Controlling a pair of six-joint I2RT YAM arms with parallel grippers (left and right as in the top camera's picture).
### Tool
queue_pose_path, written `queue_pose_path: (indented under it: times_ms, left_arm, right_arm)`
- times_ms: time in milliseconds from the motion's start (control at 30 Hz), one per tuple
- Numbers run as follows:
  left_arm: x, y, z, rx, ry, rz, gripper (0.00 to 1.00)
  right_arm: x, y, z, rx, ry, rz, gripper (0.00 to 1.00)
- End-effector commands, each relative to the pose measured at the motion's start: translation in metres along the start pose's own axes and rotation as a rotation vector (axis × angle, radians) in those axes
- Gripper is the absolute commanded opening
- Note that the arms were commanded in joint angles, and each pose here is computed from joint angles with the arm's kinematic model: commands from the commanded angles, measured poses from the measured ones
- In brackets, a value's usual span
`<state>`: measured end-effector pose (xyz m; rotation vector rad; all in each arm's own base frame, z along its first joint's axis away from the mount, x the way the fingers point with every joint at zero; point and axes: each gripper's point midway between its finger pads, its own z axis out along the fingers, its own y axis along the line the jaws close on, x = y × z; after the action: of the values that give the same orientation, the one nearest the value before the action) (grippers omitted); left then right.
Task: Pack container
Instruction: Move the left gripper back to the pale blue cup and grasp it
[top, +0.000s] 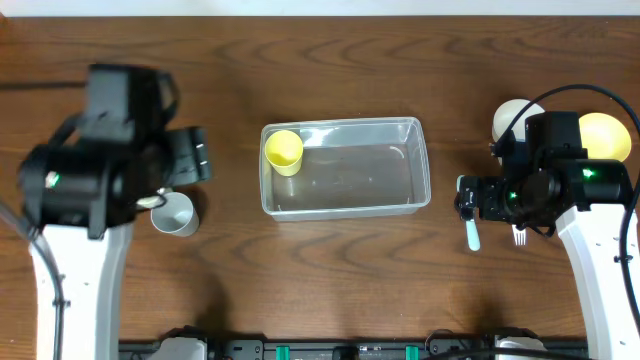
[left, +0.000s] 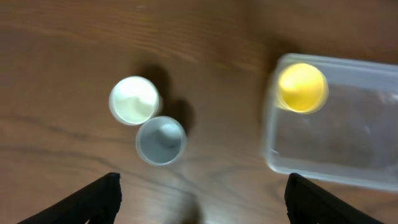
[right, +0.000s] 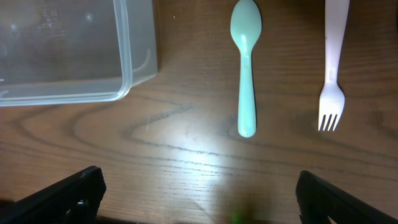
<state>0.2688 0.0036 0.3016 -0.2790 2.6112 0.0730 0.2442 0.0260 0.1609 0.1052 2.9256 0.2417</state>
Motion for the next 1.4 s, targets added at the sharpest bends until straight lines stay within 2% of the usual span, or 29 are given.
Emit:
queue_pose_path:
  times_ms: [0,233,400,633,933,1100,1267,1367]
  left_arm:
    - [0.016,0.022,0.023,-0.054,0.04,-0.074,0.87]
    - [0.054,0.033,0.11,-0.077,0.18,-0.124,0.92]
    - [0.076,0.021,0.156,-0.027,0.31,-0.128,0.93]
    - [0.098,0.02,0.2,-0.061,0.471,-0.117,0.92]
    - [0.122,0.021,0.23,-0.088,0.608,-0.108,0.92]
    - [0.123,0.021,0.232,-0.089,0.613,-0.107,0.72]
    - [0.123,0.021,0.232,-0.089,0.613,-0.107,0.43]
    - [0.124,0.021,0.231,-0.09,0.616,-0.107,0.34]
  right_arm:
    - [-0.005,0.0,-0.004,0.008,-0.018,-0.025,0.99]
    - [-0.003,0.0,-0.004,0.008,-0.011,-0.024,0.99]
    - [-0.002,0.0,-0.004,0.009,-0.007,-0.024,0.99]
    - [-0.002,0.0,-0.004,0.009,-0.007,-0.024,0.99]
    - [-0.002,0.0,-0.004,0.009,-0.006,-0.024,0.99]
    - [-0.001,0.0,-0.004,0.009,-0.003,-0.023,0.99]
    - [-0.001,0.0,-0.004,0.009,-0.003,-0.023,0.99]
    - [-0.001,0.0,-0.004,0.009,-0.003,-0.023,0.99]
